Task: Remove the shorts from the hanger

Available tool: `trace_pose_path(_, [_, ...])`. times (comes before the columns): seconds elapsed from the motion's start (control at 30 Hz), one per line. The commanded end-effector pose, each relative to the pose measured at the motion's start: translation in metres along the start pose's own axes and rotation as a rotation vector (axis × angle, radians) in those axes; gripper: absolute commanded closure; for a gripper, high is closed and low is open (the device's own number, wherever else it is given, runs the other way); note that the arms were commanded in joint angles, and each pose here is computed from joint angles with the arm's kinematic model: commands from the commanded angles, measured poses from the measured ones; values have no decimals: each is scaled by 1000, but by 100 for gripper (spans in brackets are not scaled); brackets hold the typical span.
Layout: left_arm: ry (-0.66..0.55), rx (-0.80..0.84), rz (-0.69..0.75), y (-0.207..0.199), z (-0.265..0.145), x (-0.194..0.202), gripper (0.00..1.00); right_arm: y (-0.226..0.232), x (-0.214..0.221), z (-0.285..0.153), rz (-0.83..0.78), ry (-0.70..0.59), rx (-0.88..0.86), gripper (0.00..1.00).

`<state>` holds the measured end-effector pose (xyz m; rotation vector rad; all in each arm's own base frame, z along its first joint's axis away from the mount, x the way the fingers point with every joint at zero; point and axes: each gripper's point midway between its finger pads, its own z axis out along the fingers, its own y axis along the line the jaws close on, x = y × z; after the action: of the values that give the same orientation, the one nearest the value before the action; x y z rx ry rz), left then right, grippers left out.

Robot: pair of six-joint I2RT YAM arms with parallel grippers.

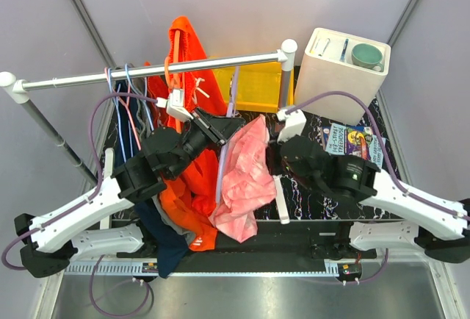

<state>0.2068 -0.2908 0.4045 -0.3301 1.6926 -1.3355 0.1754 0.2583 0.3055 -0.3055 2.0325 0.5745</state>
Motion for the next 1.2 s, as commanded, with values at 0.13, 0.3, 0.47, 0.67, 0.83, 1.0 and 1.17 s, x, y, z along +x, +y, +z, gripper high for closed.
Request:
trace_pose_path(0.13, [61,-17,-44,-2,-16,5,100,-17,-26,24,-124,-51,175,48])
trace_pose_path(0.3, [68,1,-82,-11,-27,0,100,-17,-23,21,-99,-38,161,23])
trace_pose_path(0.47, [87,39,-78,-23,-37,-1,100,-18,-30,3,-61,-62,117,19])
trace_pose_path(0.67, [97,102,7,-45,-43,-3,100,-30,-36,-17,-12,-110,109,17])
trace_pose_path(0.83, [90,149,77,-71,-43,-7,100,-40,-41,-29,11,-137,123,16])
trace_pose_path(1.0, [51,162,114,-85,-39,-17,100,-48,-46,-39,24,-154,143,16])
trace_pose_path(1.17, [27,186,139,-101,-32,-23,100,-54,-49,-46,39,-168,155,16])
